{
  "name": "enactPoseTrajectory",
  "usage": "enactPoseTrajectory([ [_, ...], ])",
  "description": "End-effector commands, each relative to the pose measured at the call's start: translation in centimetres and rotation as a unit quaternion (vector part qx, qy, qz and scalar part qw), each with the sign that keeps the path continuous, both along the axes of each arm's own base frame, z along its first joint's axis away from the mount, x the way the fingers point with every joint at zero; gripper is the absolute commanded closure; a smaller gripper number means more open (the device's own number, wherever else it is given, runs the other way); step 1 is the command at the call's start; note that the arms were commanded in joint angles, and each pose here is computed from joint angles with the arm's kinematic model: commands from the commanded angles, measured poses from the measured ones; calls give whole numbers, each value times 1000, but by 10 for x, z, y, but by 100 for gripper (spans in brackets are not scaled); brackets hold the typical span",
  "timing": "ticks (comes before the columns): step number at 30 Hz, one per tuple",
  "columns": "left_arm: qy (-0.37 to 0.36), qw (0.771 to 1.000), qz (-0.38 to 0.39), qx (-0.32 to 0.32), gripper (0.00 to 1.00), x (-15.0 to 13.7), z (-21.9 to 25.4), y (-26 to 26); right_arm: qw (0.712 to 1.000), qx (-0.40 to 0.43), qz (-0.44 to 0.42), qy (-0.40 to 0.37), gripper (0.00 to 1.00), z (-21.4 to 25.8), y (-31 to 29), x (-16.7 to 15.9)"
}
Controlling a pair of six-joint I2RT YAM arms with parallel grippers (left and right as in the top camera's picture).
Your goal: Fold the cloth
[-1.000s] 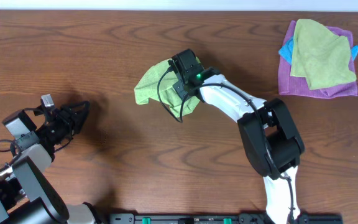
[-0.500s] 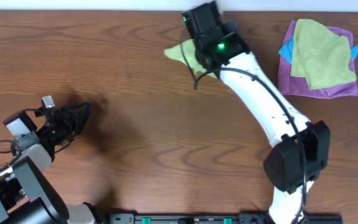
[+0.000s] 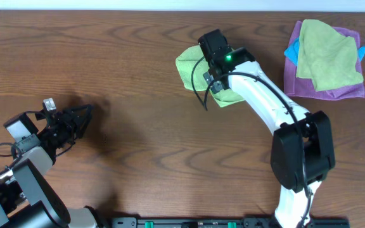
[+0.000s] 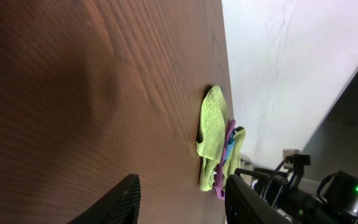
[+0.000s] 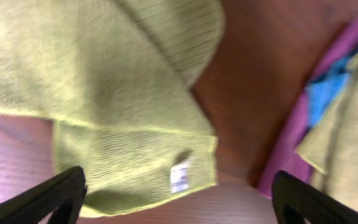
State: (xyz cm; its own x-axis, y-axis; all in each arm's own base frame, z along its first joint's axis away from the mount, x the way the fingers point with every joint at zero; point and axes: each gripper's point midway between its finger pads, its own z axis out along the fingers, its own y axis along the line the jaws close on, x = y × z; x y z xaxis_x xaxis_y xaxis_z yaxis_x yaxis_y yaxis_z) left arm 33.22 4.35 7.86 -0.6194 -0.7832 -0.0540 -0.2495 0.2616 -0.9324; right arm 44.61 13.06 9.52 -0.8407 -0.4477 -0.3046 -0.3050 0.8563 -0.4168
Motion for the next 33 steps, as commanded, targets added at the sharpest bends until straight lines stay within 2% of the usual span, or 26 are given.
enactPoseTrajectory([
  [1,-9,1000,0,10,54,2,3,3,994,79,54,57,9,-25,29,-14],
  [3,-9,1000,-5,8,56,1,4,0,983,132,91,84,12,-36,51,-22],
  [4,-12,1000,-15,4,64,1,5,-5,981,143,97,91,14,-40,56,-25],
  [5,-16,999,-31,-2,63,1,7,-14,981,144,89,93,15,-43,55,-26],
  [7,-23,996,-82,-9,59,1,10,-45,982,155,34,100,14,-46,48,-31],
  [9,-15,992,-125,5,58,2,5,-79,979,170,-29,104,14,-44,36,-34],
  [12,-2,982,-182,52,57,2,-6,-130,972,189,-104,97,12,-36,12,-32],
  [16,-3,967,-220,127,49,9,-11,-183,960,201,-168,94,10,-32,-17,-30],
  [19,-12,962,-204,184,45,23,-11,-196,949,214,-216,87,10,-33,-43,-24],
  [21,-18,959,-190,211,47,36,-9,-198,945,224,-226,81,10,-30,-58,-19],
  [24,-28,954,-198,223,47,56,-10,-206,951,225,-204,60,10,-19,-72,-9],
  [29,-45,945,-231,227,48,108,-22,-239,960,225,-166,31,9,3,-71,-1],
  [33,-38,937,-262,228,48,134,-37,-268,960,226,-162,23,8,11,-72,-1],
])
